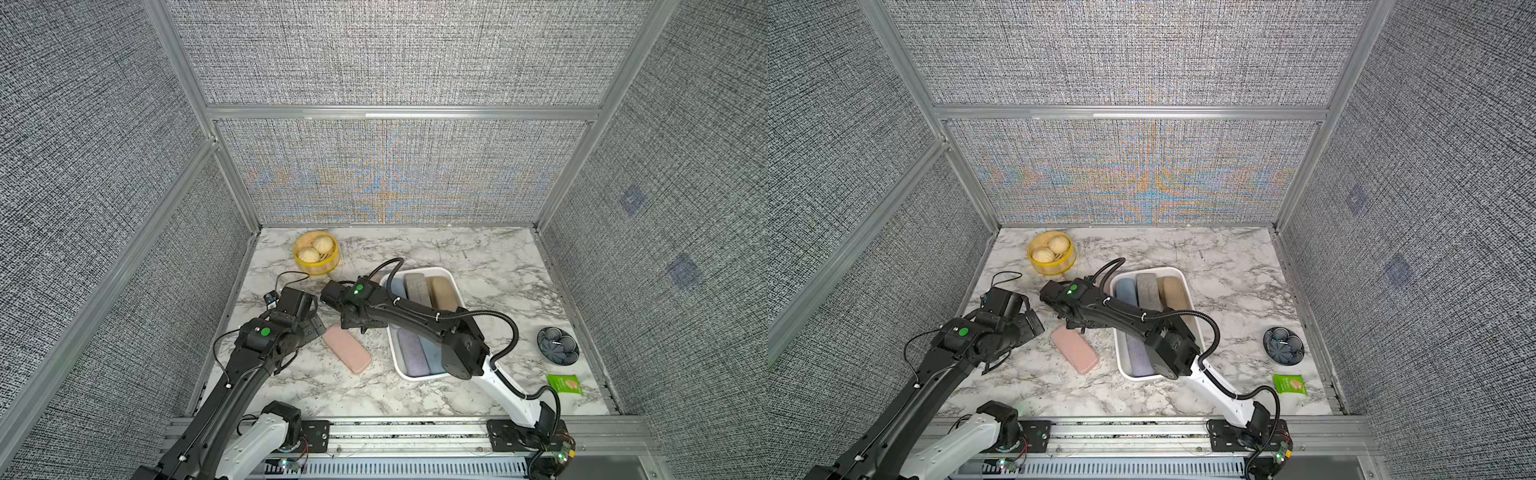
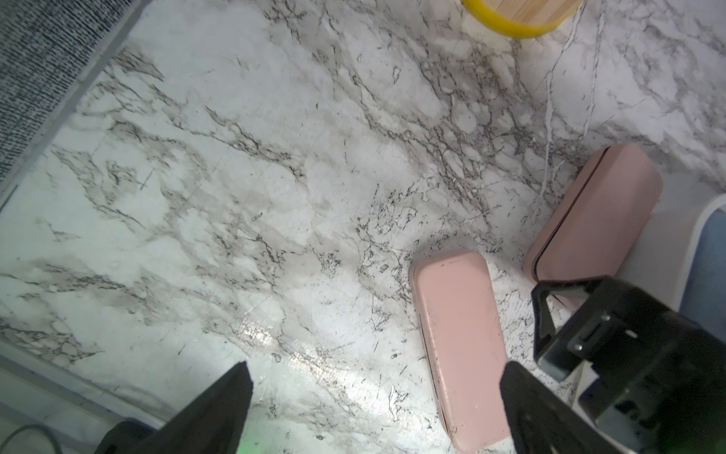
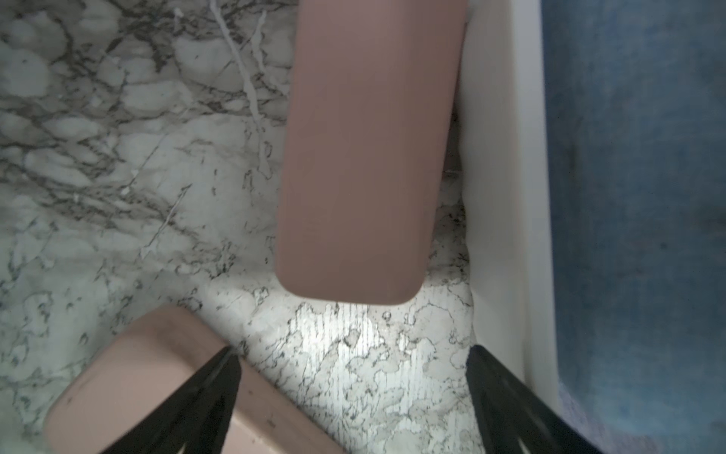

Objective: Put the glasses cases into the storage boxes
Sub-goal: Pick up the glasses case at the center of the board, then place the glasses case in the storage box, then pick up the glasses case at the center of the board.

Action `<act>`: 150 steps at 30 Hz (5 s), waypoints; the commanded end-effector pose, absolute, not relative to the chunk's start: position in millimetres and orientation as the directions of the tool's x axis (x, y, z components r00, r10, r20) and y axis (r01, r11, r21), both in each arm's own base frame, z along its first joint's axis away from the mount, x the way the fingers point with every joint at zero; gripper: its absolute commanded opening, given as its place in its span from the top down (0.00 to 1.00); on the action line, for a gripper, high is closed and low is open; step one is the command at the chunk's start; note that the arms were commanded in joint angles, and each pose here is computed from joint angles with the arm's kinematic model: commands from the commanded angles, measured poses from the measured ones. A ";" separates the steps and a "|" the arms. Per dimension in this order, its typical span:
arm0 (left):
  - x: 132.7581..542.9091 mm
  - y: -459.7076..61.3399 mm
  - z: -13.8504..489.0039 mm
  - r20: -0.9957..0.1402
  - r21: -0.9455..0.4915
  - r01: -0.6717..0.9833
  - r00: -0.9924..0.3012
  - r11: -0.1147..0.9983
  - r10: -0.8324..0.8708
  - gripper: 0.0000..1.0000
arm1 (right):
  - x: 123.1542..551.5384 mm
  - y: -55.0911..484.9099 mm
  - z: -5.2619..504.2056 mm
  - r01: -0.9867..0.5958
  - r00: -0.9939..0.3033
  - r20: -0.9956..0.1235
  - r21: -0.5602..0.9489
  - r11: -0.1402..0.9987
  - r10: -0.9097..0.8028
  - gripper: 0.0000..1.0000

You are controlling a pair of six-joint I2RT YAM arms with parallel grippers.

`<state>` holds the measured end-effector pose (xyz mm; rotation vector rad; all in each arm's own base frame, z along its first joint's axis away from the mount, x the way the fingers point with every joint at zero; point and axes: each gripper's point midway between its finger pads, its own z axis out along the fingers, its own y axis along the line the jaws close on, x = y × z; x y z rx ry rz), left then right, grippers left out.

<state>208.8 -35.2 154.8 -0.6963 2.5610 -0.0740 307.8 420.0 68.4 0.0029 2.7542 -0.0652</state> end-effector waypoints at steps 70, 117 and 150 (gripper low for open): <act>211.3 -104.6 121.4 -0.198 -0.446 -0.380 -0.841 0.810 -0.503 0.09 | 169.7 165.0 107.3 -0.018 -0.998 -0.062 0.083 0.996 -0.013 0.60; 224.2 -132.0 59.9 -0.095 -0.319 -0.431 -0.871 0.844 -0.481 0.01 | 169.8 176.0 185.4 -0.074 -0.927 -0.371 0.020 0.997 -0.061 0.16; 225.0 -140.9 18.7 -0.035 -0.130 -0.448 -0.890 0.885 -0.455 0.29 | 163.3 184.5 195.2 -0.094 -0.899 -0.434 0.065 0.993 -0.057 0.28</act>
